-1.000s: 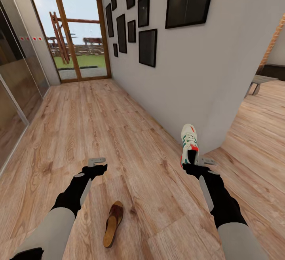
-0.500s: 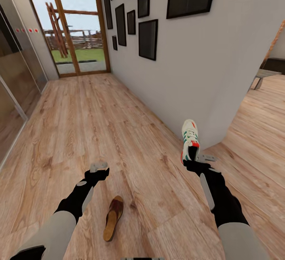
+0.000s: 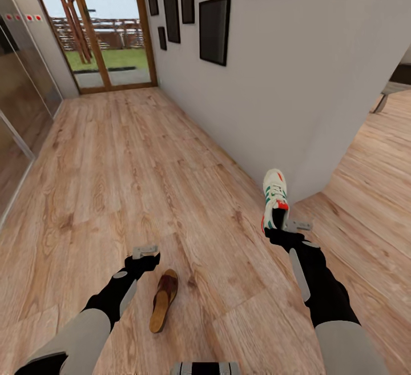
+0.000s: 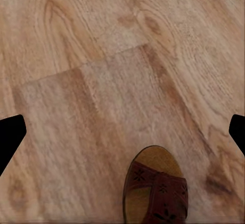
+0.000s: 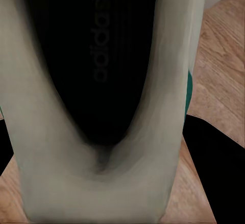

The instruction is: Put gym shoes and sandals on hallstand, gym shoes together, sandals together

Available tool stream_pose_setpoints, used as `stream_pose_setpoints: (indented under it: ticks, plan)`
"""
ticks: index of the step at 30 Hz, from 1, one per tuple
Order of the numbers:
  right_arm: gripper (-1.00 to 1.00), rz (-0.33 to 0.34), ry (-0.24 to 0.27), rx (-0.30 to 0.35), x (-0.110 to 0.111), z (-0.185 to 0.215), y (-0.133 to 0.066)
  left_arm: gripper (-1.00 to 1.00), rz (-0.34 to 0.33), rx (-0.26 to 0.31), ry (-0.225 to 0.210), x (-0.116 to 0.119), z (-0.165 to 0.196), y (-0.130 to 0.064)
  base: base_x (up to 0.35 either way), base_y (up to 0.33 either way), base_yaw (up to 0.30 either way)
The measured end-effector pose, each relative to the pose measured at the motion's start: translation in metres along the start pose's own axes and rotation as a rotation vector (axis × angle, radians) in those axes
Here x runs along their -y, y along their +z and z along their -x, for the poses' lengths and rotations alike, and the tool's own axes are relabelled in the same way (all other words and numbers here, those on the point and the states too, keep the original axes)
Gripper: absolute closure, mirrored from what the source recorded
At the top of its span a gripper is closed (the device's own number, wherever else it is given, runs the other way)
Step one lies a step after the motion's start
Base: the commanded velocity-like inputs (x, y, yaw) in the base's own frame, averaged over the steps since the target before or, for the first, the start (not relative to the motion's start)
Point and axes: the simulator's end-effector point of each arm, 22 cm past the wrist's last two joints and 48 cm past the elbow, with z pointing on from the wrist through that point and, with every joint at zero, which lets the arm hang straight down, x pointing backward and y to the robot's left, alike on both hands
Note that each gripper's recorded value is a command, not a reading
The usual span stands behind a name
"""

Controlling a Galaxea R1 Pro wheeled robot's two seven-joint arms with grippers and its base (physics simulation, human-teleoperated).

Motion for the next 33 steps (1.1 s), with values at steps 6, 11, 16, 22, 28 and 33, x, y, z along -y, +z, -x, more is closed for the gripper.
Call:
stream_pose_setpoints:
  ticks: [6,11,16,22,28,33]
  plan:
    - [1.00,-0.006,-0.003,-0.034,0.002,-0.019,0.012,-1.00,-0.003,-0.052,0.000,0.001,-0.034,0.008,0.000,0.000,-0.001]
    - [1.00,-0.011,-0.006,-0.062,0.004,-0.035,0.021,-1.00,-0.005,-0.078,0.000,0.002,-0.057,0.013,0.000,0.000,-0.046]
    - [1.00,-0.016,-0.008,-0.090,0.006,-0.052,0.030,-1.00,-0.005,-0.102,-0.001,0.001,-0.076,0.018,0.000,0.000,-0.103]
    - [1.00,-0.022,-0.011,-0.123,0.009,-0.072,0.041,-1.00,-0.003,-0.135,-0.001,0.000,-0.098,0.024,0.000,0.000,-0.119]
    - [1.00,-0.027,-0.015,-0.157,0.011,-0.092,0.050,-1.00,-0.002,-0.172,-0.003,-0.001,-0.122,0.029,0.000,0.000,-0.123]
    - [1.00,-0.033,-0.017,-0.185,0.014,-0.109,0.058,-1.00,-0.001,-0.210,-0.004,-0.001,-0.144,0.031,0.000,0.000,-0.117]
